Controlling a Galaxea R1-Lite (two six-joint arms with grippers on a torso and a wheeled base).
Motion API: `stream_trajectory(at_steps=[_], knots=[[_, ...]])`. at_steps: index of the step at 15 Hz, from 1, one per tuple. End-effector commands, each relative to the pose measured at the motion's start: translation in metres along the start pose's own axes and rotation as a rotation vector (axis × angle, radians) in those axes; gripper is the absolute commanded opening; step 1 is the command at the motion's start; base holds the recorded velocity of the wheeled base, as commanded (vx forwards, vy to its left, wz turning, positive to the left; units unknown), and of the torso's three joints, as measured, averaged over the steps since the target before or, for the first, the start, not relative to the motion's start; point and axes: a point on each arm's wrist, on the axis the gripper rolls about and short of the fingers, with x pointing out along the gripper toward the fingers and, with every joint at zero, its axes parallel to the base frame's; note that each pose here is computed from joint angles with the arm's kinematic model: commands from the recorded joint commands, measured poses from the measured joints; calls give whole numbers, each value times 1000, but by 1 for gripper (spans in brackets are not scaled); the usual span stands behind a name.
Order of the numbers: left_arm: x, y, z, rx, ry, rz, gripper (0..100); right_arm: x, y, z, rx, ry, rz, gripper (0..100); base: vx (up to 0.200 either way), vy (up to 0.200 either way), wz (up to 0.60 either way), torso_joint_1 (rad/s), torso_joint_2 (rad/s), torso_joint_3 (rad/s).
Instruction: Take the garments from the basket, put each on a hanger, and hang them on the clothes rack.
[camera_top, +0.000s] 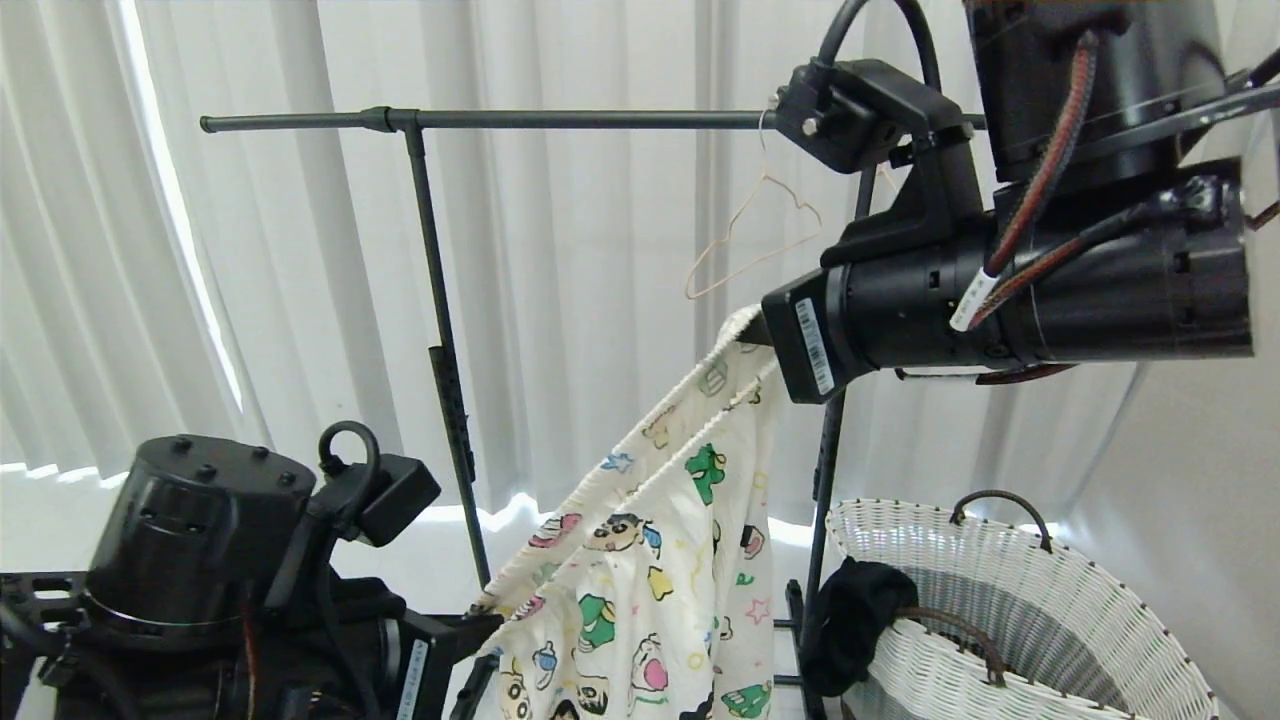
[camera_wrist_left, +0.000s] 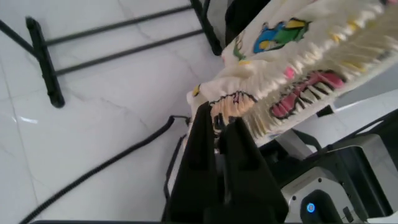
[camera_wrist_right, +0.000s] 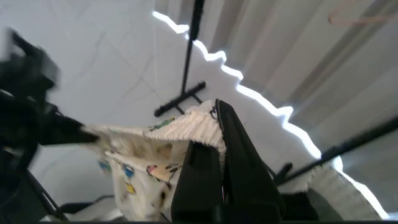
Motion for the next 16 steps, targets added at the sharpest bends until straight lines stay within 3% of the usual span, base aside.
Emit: stream_trajectory(at_steps=[1, 3, 5, 7, 9, 12, 14, 16], knots=[[-41, -2, 2, 75, -171, -10, 0, -31, -18, -15, 13, 41, -67, 0, 0, 0, 0, 0, 0, 0], [-64, -4, 11, 147, -270, -2, 0, -56, -28, -37, 20, 78, -94, 0, 0, 0, 0, 0, 0, 0], [-90, -13, 39, 155, -305, -12, 0, -82, -32, -57, 20, 89, -98, 0, 0, 0, 0, 0, 0, 0], [-111, -25, 69, 169, -306, -41, 0, -99, -33, -62, 23, 65, -98, 0, 0, 0, 0, 0, 0, 0], [-129, -48, 107, 216, -347, -116, 0, -108, -33, -43, 36, -33, -94, 0, 0, 0, 0, 0, 0, 0], [-135, -74, 147, 264, -448, -167, 0, -120, -37, -12, 56, -151, -104, 0, 0, 0, 0, 0, 0, 0], [-134, -79, 150, 269, -458, -146, 0, -131, -39, 4, 65, -218, -113, 0, 0, 0, 0, 0, 0, 0], [-133, -76, 143, 296, -445, -118, 0, -133, -39, 7, 62, -230, -113, 0, 0, 0, 0, 0, 0, 0]])
